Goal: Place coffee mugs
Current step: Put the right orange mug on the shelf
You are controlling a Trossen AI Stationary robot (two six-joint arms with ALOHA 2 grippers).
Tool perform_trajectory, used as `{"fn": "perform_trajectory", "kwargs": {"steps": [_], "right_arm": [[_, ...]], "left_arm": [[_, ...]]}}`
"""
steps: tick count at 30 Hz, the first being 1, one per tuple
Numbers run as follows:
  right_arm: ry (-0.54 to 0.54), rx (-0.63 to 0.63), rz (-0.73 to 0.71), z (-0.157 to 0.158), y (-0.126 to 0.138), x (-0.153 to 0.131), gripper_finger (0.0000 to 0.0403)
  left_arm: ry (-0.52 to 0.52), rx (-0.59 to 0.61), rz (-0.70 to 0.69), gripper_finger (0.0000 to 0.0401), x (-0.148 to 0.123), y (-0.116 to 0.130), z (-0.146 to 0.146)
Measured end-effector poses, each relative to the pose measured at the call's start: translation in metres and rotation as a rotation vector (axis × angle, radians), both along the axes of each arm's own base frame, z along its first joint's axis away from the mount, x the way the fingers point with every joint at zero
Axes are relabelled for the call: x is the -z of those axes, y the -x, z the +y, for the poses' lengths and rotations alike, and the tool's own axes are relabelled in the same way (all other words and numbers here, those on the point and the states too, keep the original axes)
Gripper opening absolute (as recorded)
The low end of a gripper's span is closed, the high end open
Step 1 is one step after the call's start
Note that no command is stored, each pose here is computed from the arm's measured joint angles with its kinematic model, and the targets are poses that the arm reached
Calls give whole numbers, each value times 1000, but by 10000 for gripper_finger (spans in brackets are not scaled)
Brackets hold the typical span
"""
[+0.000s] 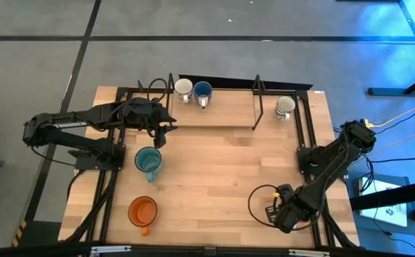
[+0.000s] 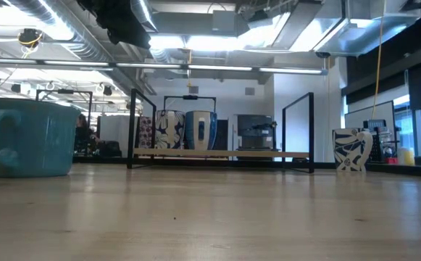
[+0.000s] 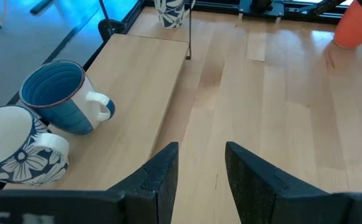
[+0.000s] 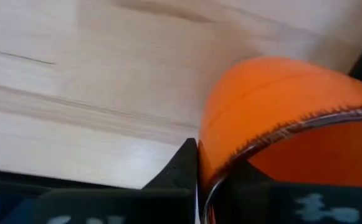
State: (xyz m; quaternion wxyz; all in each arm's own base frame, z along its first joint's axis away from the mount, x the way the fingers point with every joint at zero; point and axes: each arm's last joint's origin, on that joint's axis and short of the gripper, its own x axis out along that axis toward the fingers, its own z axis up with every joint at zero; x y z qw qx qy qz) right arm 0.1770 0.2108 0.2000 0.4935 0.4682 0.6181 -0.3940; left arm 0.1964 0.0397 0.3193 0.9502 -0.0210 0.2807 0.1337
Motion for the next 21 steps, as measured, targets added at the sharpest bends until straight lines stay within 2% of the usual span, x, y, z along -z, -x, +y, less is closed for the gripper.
{"fn": "perform_trajectory", "kwargs": {"steps": [5,12,17,21], "right_arm": [[44,-71,-107,-14,-24,-16,6],[156,-131,-188,-60,-64,-39,5],[207,-148,-241,-98,-90,-47,6],[236,-196,-229,-127,-108,-40,4]], "left_arm": [[0,0,1,126,0,0,0],[1,-1,2,126,0,0,0],[2,-1,2,126,0,0,0],[16,-11,-3,126,0,0,0]]}}
